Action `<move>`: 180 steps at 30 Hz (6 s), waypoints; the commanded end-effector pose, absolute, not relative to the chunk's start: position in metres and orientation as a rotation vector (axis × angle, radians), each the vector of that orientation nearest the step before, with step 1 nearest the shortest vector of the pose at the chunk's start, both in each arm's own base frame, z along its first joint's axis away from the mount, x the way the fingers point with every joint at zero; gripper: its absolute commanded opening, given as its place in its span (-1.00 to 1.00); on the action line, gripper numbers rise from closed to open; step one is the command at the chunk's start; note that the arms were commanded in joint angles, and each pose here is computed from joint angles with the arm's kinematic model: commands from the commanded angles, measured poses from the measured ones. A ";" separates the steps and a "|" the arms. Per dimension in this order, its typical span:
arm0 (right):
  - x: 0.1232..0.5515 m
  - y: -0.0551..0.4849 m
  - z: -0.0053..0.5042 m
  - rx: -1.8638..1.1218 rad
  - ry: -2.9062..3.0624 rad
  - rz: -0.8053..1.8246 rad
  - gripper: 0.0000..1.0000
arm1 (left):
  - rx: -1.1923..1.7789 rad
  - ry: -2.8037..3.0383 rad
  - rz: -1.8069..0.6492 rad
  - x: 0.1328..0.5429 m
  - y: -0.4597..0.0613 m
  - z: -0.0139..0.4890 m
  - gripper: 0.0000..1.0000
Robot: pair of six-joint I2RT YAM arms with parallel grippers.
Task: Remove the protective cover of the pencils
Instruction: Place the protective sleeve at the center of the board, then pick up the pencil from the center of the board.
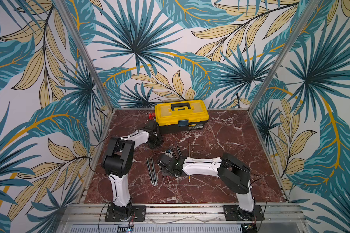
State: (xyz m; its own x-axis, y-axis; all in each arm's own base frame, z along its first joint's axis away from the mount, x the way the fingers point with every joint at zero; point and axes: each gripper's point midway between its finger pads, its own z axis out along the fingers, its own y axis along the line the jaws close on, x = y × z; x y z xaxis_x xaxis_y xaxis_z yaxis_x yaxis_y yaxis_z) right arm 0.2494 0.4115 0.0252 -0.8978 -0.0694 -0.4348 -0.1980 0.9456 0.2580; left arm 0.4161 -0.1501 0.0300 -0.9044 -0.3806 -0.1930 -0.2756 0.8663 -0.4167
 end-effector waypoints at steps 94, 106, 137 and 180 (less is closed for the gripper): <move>0.254 0.351 0.072 -0.142 2.632 0.346 -0.48 | -0.510 2.827 -0.476 0.423 -0.146 0.025 -0.77; 0.264 0.333 0.074 -0.180 2.630 0.197 -0.44 | -0.516 2.827 -0.482 0.420 -0.145 0.030 -0.61; 0.284 0.332 0.024 -0.230 2.741 0.026 -0.52 | -0.503 2.797 -0.478 0.419 -0.143 0.044 -0.61; 0.295 0.352 0.009 -0.278 2.809 0.068 -0.84 | -0.487 2.641 -0.605 0.415 -0.148 0.085 -0.52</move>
State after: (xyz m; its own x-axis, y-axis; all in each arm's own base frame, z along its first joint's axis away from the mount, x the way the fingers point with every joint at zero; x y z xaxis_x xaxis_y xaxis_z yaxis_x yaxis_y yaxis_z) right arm 0.3041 0.3569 0.0220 -0.9162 -0.1645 -0.3655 -0.1881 0.9817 0.0295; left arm 0.4148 -0.1439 0.0657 -0.8866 -0.3944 -0.2417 -0.2728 0.8678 -0.4153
